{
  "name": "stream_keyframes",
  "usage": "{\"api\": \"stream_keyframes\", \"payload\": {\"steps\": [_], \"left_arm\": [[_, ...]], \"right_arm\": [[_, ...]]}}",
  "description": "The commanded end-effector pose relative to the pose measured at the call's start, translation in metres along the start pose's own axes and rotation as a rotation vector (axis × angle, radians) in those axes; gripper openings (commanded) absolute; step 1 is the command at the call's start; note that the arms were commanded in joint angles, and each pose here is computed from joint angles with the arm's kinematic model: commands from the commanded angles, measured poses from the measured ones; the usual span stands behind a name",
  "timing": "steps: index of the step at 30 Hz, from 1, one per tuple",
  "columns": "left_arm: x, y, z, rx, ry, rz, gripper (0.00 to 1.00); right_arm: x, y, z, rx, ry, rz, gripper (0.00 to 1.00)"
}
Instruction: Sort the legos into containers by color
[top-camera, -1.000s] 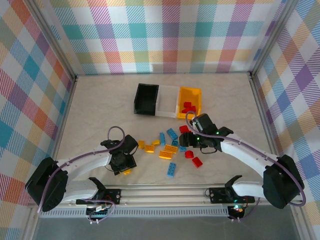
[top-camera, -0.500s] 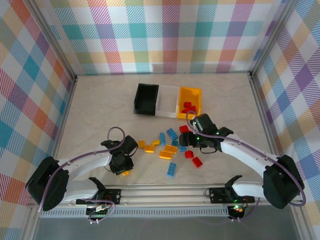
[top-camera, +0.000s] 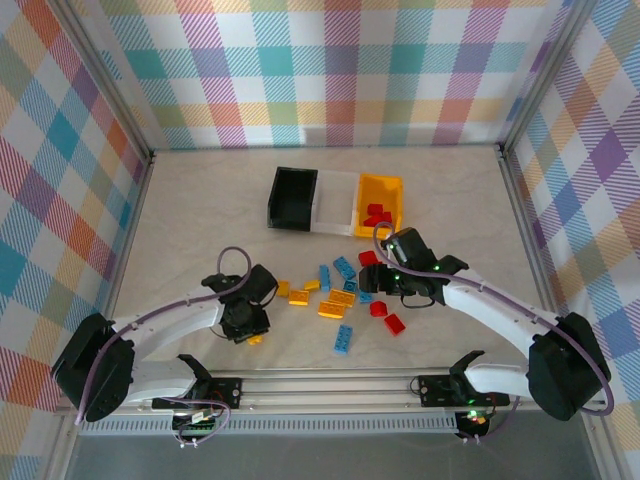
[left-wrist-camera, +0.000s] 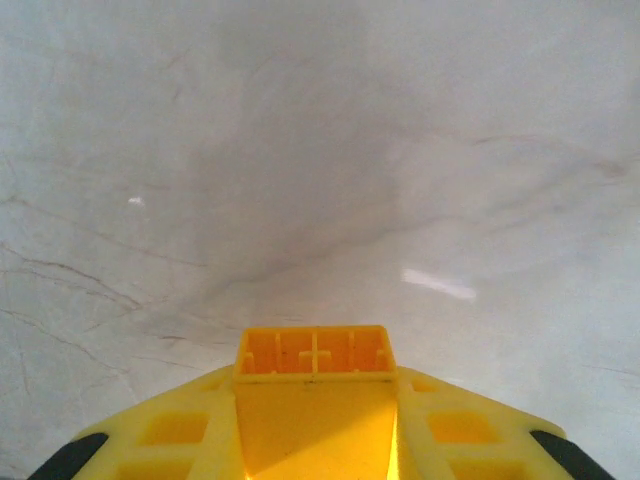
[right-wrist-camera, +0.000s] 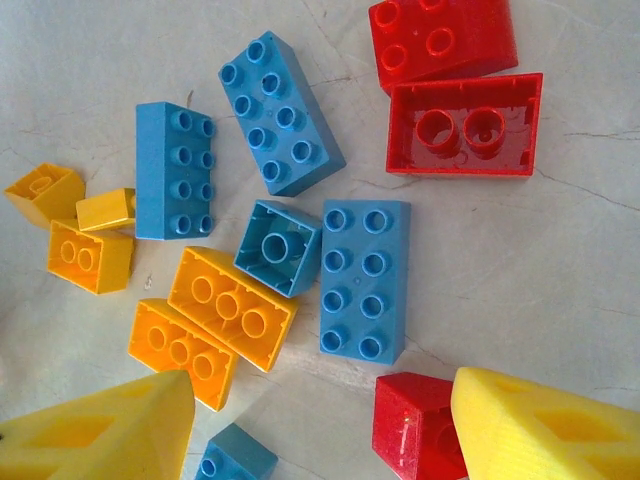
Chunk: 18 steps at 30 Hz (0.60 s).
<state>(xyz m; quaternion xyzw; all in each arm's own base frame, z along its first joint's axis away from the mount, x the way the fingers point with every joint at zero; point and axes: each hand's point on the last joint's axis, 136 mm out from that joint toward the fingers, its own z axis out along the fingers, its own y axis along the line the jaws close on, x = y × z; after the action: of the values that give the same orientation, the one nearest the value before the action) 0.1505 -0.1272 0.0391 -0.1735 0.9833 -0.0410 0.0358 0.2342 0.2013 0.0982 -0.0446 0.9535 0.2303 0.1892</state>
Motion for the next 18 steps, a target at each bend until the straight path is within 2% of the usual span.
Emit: {"api": "stream_keyframes", "payload": {"steps": [1,5,9,13,18], "left_arm": [[-0.028,-0.022,-0.028,0.02,-0.077,0.069,0.31],[-0.077,-0.065,-0.06,0.078,-0.158,0.113,0.31],[-0.15,-0.111,-0.097,0.107,-0.285,0.163,0.31],[-0.219,-0.151,-0.106,0.088,-0.35,0.213,0.32],[-0.275,-0.168,-0.081,0.017,-0.367,0.228,0.32]], "right_arm": [[-0.001,0.004,0.0,-0.014,-0.015,-0.008,0.7],[-0.002,0.005,-0.002,-0.014,-0.017,-0.016,0.69],[-0.003,0.005,-0.005,-0.011,-0.015,-0.027,0.7],[-0.004,0.008,-0.009,-0.011,-0.011,-0.039,0.7],[-0.006,0.012,-0.016,-0.022,-0.017,-0.05,0.7]]}}
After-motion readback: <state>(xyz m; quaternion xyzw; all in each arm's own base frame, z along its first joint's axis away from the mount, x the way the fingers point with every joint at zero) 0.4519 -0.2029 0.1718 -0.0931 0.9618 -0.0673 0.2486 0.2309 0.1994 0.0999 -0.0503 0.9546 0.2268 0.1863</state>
